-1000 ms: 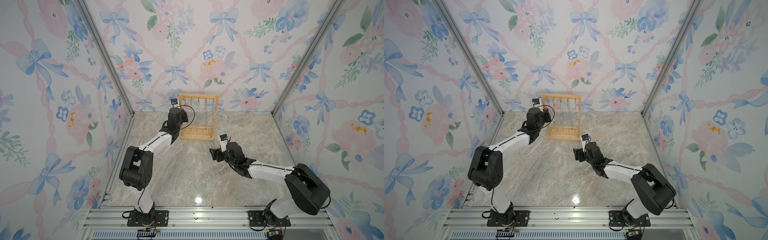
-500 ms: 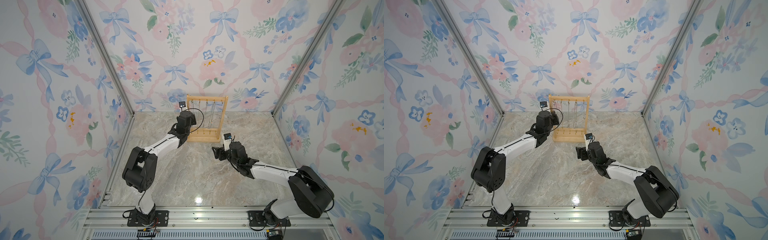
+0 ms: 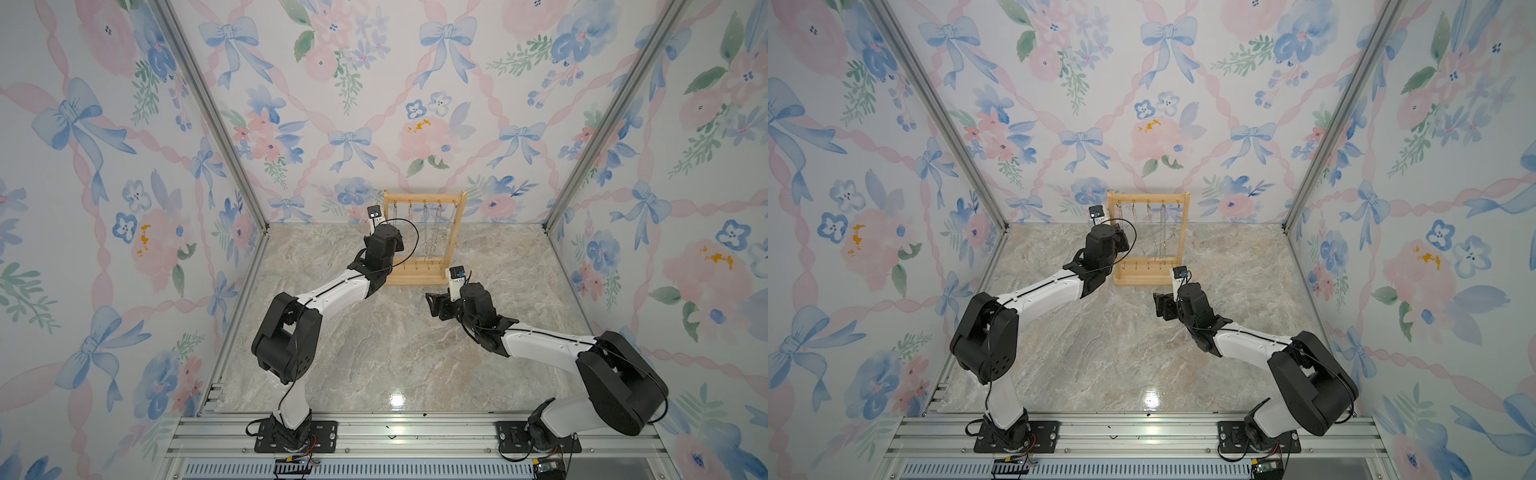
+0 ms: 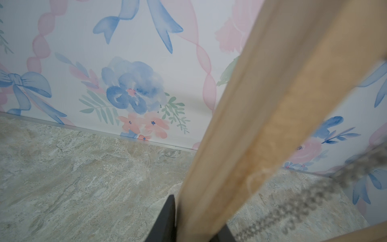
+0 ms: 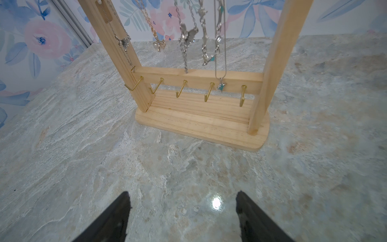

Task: Take the necklace off the jewelry display stand
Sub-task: Move the stand to the center of the board.

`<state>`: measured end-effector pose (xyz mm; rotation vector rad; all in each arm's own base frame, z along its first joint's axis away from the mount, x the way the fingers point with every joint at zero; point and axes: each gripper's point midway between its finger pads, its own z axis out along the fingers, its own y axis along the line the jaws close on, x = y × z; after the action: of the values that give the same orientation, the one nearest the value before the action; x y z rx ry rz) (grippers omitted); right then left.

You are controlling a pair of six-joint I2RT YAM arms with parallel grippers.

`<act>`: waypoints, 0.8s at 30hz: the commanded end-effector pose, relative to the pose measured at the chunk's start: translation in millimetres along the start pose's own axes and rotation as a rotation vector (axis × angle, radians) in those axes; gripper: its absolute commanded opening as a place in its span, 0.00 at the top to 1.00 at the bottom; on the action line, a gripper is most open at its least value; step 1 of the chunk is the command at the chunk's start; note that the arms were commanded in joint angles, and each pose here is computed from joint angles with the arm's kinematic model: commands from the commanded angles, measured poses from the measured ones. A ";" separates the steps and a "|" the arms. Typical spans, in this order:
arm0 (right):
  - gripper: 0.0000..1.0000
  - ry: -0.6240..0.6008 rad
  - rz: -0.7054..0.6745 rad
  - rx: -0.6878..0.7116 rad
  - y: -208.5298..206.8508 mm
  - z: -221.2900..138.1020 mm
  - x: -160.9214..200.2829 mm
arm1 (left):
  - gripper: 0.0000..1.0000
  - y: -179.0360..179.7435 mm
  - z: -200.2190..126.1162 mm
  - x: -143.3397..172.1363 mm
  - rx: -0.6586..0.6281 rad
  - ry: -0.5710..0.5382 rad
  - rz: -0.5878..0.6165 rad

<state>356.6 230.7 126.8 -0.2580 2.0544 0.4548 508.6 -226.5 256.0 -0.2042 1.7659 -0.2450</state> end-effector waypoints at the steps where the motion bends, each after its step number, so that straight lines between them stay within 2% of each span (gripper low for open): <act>1: 0.19 -0.027 0.019 0.010 -4.3 -3.7 -6.2 | 0.70 -6.4 2.3 -1.8 0.002 -0.007 -0.031; 7: 0.19 -0.023 0.020 0.008 -4.0 -3.3 -5.1 | 0.67 -5.4 -0.5 -3.4 0.003 -0.007 0.002; 10: 0.19 -0.024 0.017 0.008 -4.1 -3.3 -5.2 | 0.62 -6.3 -3.0 -5.1 0.016 -0.004 0.013; 17: 0.19 -0.025 0.014 0.006 -3.3 -4.0 -5.3 | 0.58 -5.3 -16.9 -14.1 0.037 -0.010 0.027; 24: 0.19 -0.024 0.008 0.001 -1.6 -4.0 -5.4 | 0.50 -8.3 -31.3 -22.5 0.077 -0.013 0.066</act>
<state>356.5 230.7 126.7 -0.2583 2.0548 0.4550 493.7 -225.0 275.1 -0.1447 1.7499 -0.2637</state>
